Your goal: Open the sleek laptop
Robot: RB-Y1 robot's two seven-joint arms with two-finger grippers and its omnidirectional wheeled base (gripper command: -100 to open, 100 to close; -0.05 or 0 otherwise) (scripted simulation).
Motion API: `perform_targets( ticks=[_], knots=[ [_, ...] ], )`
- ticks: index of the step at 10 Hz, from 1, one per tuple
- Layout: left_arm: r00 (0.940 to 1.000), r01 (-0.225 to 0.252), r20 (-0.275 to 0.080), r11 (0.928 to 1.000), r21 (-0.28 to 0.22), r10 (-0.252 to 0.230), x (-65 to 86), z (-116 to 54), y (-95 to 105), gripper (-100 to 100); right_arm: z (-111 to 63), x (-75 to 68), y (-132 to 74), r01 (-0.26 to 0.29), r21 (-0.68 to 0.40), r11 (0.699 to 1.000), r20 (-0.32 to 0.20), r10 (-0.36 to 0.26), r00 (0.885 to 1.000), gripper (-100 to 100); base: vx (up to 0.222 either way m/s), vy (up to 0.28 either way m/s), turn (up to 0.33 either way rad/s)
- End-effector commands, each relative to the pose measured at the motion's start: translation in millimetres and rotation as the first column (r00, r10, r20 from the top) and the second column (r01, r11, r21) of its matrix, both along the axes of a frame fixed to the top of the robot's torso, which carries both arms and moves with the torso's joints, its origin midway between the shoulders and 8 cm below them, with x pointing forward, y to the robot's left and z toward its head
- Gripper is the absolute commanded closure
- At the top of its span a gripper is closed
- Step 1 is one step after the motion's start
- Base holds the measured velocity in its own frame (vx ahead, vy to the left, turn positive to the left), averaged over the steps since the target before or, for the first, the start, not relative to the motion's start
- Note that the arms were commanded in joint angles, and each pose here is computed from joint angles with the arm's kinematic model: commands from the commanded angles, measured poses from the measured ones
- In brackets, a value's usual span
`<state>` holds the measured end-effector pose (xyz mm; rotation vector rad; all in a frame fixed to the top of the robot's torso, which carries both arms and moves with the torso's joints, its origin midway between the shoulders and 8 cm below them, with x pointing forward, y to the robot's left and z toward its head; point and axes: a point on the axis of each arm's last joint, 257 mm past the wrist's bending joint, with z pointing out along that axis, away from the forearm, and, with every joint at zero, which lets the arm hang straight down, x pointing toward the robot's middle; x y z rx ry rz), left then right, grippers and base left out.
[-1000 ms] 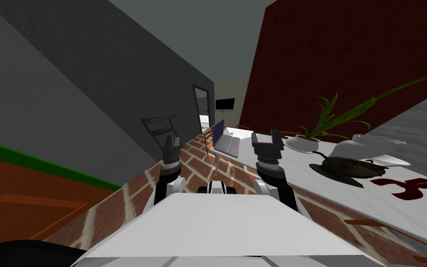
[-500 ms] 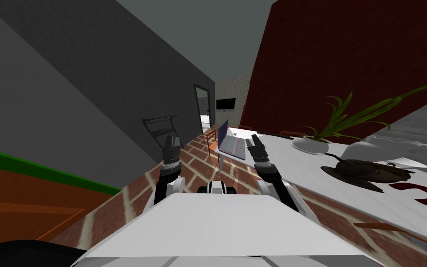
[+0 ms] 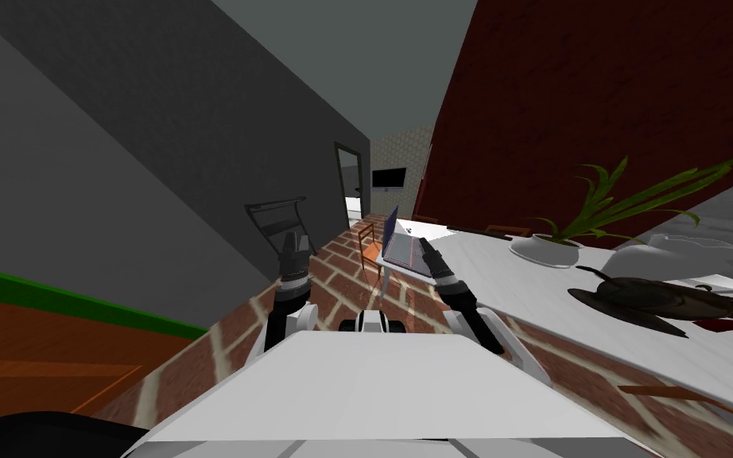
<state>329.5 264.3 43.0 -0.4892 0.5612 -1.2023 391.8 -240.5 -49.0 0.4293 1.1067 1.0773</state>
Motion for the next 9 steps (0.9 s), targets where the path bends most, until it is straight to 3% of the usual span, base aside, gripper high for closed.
perform_targets(
  ticks=[1,2,3,4,5,7,8,9],
  knots=[
    [1.0000,0.000,0.000,1.0000,0.000,0.000,0.0,0.0,0.0,0,-34.1,14.9,-18.2,0.057,-0.125,0.991,-0.076,-0.067,0.995,-100,0.050,0.110,-0.012],
    [1.0000,0.000,0.000,1.0000,0.000,0.000,0.0,0.0,0.0,0,-50.5,21.2,-29.0,0.084,-0.197,0.977,-0.109,-0.107,0.988,-100,0.058,0.174,-0.015],
    [1.0000,0.000,0.000,1.0000,0.000,0.000,0.0,0.0,0.0,0,-53.5,22.1,-30.1,0.089,-0.207,0.974,-0.116,-0.115,0.987,-100,0.044,0.151,-0.011],
    [1.0000,0.000,0.000,1.0000,0.000,0.000,0.0,0.0,0.0,0,-71.9,28.3,-44.0,0.117,-0.288,0.951,-0.150,-0.165,0.975,-100,0.041,0.119,0.000],
    [1.0000,0.000,0.000,1.0000,0.000,0.000,0.0,0.0,0.0,0,-72.0,28.3,-43.9,0.117,-0.290,0.950,-0.149,-0.166,0.975,-100,0.037,0.097,-0.004],
    [1.0000,0.000,0.000,1.0000,0.000,0.000,0.0,0.0,0.0,0,-102.9,37.3,-74.2,0.156,-0.440,0.884,-0.191,-0.262,0.946,-100,0.039,0.162,0.005],
    [1.0000,0.000,0.000,1.0000,0.000,0.000,0.0,0.0,0.0,0,-105.1,37.8,-76.5,0.162,-0.451,0.878,-0.195,-0.274,0.942,-100,0.032,0.150,-0.005],
    [1.0000,0.000,0.000,1.0000,0.000,0.000,0.0,0.0,0.0,0,-119.2,41.3,-95.0,0.178,-0.526,0.832,-0.207,-0.328,0.922,-100,0.026,0.134,0.013]
  ],
)
